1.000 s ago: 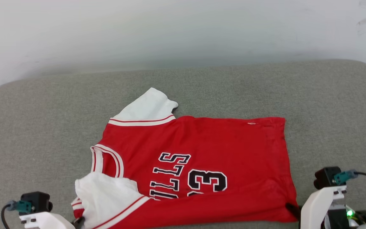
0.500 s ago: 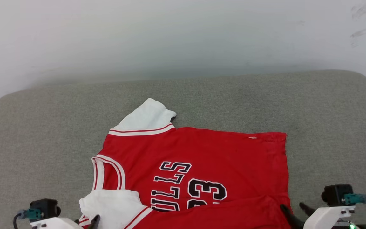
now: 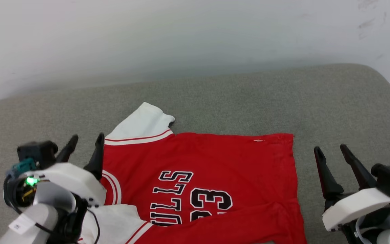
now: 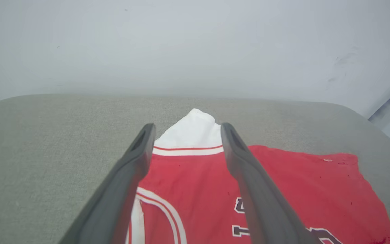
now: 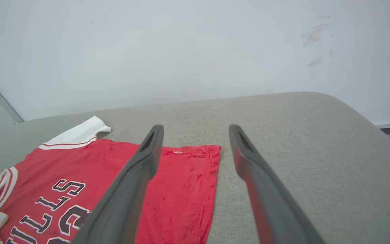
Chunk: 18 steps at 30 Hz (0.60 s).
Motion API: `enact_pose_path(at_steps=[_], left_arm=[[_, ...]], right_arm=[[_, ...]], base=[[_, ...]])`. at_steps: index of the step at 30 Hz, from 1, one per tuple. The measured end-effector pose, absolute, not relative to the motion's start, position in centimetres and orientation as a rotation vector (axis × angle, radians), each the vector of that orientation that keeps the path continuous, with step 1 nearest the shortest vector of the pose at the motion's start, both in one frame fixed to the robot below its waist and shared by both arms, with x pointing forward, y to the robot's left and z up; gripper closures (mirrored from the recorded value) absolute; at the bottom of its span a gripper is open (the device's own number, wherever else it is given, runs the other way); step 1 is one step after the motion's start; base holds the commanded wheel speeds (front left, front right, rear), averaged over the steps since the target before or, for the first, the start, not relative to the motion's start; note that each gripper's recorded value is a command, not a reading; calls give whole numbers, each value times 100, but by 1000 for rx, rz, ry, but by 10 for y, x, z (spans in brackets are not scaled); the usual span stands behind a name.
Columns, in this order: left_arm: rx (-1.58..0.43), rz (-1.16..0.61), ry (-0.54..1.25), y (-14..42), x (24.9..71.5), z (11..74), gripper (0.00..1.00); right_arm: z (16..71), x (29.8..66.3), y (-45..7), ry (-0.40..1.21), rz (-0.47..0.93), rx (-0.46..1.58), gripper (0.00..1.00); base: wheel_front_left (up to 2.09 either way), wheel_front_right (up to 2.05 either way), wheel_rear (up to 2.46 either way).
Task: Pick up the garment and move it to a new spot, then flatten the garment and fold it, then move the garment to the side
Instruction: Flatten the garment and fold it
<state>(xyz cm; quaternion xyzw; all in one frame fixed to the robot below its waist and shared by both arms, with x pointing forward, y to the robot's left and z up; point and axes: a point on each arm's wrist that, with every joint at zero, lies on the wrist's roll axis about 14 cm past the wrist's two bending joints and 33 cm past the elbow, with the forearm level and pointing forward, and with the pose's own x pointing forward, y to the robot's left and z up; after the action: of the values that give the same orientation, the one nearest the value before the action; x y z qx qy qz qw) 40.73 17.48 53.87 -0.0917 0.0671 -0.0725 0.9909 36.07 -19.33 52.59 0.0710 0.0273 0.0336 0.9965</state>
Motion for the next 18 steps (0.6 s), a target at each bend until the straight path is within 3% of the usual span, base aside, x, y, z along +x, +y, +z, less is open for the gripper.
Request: enact_pose_path(at_steps=[4,10,18], left_arm=[[-157,-194,48,160,446,567,0],[-129,-274,98,138,508,564,0],[-105,-386,403,111,573,506,0]], right_arm=[[546,379,-193,-18,66,129,0],[550,408,-192,-39,68,114,0],[524,425,-207,6,13,116,0]], base=[[0,0,0],[0,0,0],[0,0,0]])
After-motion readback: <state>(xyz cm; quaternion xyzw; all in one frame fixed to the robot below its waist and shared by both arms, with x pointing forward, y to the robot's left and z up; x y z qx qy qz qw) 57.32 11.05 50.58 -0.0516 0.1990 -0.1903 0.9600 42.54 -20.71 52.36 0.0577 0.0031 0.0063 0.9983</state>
